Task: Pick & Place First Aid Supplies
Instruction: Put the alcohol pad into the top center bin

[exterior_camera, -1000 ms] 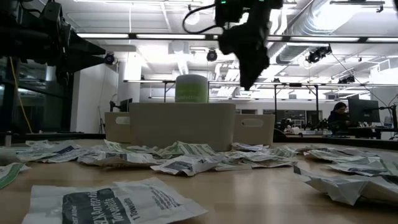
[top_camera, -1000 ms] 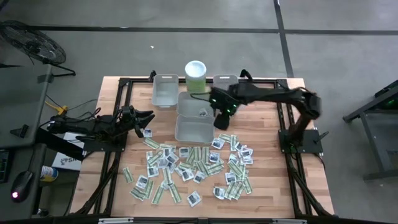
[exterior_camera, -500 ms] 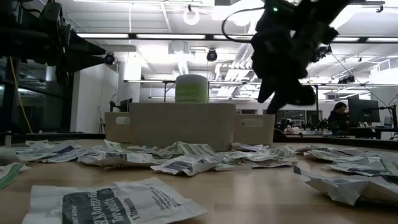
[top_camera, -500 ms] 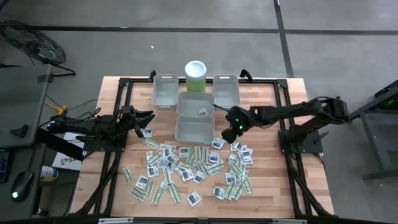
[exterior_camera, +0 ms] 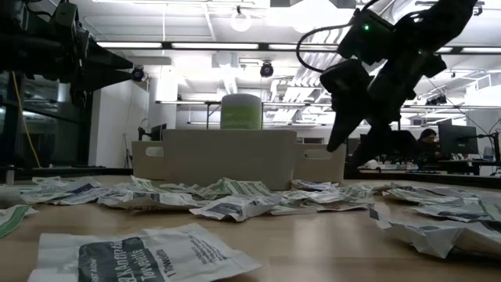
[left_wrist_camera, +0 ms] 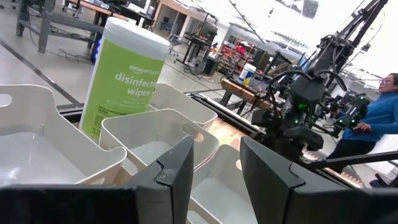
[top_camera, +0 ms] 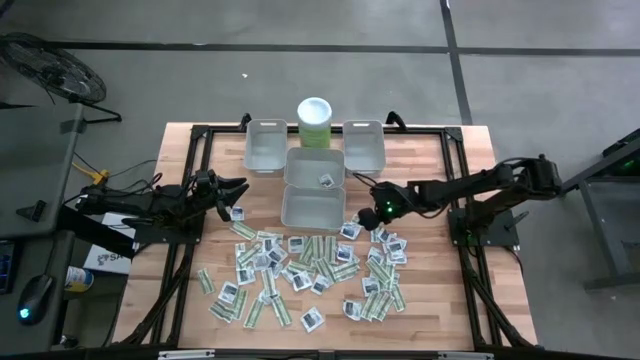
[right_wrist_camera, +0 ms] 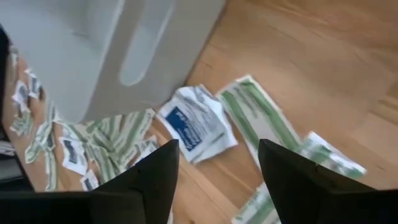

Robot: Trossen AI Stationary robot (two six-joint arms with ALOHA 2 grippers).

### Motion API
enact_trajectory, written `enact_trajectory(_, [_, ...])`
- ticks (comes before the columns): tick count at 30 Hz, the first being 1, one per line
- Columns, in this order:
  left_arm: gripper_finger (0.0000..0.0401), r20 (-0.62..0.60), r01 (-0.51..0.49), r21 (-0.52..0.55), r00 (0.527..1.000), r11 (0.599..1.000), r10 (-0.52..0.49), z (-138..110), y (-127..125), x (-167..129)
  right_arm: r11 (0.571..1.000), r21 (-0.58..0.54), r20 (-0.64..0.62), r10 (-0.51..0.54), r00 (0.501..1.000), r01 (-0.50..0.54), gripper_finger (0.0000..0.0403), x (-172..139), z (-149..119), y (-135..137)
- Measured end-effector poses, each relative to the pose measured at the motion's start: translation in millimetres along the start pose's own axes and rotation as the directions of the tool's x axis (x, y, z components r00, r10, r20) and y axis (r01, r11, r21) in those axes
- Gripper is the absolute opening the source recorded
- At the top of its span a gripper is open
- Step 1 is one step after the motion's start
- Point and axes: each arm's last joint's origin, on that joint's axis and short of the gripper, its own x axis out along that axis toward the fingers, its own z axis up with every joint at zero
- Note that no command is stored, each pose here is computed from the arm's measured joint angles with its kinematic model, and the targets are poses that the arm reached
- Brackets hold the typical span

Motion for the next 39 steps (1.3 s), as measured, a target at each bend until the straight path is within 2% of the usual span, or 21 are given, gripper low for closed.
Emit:
enact_trajectory(9, [0.0131, -0.001, 0.000, 0.000, 1.000, 1.000, 0.000, -0.1, 0.0, 0.0, 0.998, -0.013, -0.041, 0.061, 0.997, -0.062, 0.0220, 16.2, -4.8, 4.5])
enact_trajectory(19, [0.0131, 0.000, 0.000, 0.000, 1.000, 1.000, 0.000, 0.1, 0.0, 0.0, 0.999, -0.009, -0.039, 0.051, 0.998, -0.052, 0.0220, 27.3, -6.3, 2.0])
enact_trajectory(28, [0.0131, 0.000, 0.000, 0.000, 1.000, 1.000, 0.000, 0.0, 0.0, 0.0, 0.999, -0.003, -0.008, 0.040, 0.999, -0.040, 0.0220, 29.0, -5.0, 1.4])
enact_trajectory(39, [0.0131, 0.000, 0.000, 0.000, 1.000, 1.000, 0.000, 0.1, 0.0, 0.0, 0.996, -0.004, -0.028, 0.094, 0.995, -0.094, 0.0220, 28.7, -4.6, 5.5])
